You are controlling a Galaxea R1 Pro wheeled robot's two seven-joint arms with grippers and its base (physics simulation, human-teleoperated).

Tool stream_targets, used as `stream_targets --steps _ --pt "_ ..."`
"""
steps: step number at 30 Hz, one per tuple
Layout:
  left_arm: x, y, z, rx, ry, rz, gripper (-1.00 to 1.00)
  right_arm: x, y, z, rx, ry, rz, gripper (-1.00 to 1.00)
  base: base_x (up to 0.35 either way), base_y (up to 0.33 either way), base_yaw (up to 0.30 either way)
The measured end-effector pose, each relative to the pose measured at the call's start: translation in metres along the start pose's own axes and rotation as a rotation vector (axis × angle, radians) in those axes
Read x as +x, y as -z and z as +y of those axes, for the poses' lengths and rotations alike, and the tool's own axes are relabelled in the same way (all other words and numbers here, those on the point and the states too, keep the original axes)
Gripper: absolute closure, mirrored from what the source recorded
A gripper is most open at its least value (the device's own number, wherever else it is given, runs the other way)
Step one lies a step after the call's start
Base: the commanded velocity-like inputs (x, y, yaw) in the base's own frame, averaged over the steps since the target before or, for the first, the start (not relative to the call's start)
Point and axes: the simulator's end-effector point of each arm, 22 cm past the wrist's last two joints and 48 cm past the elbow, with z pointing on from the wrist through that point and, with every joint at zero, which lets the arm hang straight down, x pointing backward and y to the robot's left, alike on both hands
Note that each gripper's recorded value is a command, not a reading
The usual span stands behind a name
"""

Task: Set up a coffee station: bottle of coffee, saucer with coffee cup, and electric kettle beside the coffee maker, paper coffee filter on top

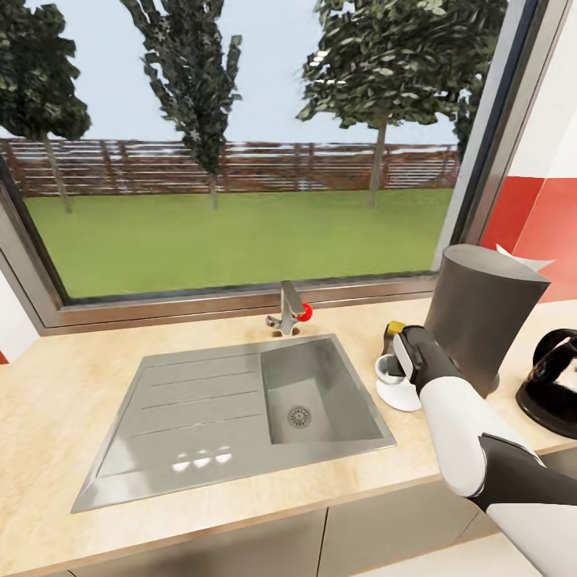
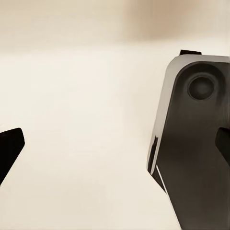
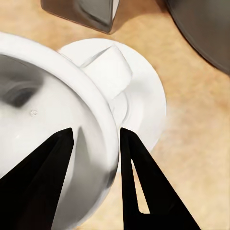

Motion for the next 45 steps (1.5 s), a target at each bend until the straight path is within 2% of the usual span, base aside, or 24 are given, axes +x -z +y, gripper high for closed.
stream_targets --steps 8,14,29,45 --pt "0.000 0.000 0.000 0.000 0.000 -0.001 -1.00 0.003 -0.002 -0.001 0.006 0.004 0.007 1.00 0.000 0.000 0.000" --pt "0.000 0.000 0.001 -0.001 0.000 -0.001 -1.00 0.009 -0.008 -0.021 0.047 -0.001 0.018 1.00 0.000 0.000 0.000" --pt "0.000 0.000 0.000 0.001 0.000 -0.002 -1.00 0.012 -0.010 -0.024 0.050 -0.004 0.023 1.00 0.000 0.000 0.000" --pt "-0.001 0.000 0.000 0.000 -0.001 -0.002 -1.00 0.012 -0.012 -0.036 0.066 -0.011 0.025 1.00 0.000 0.000 0.000"
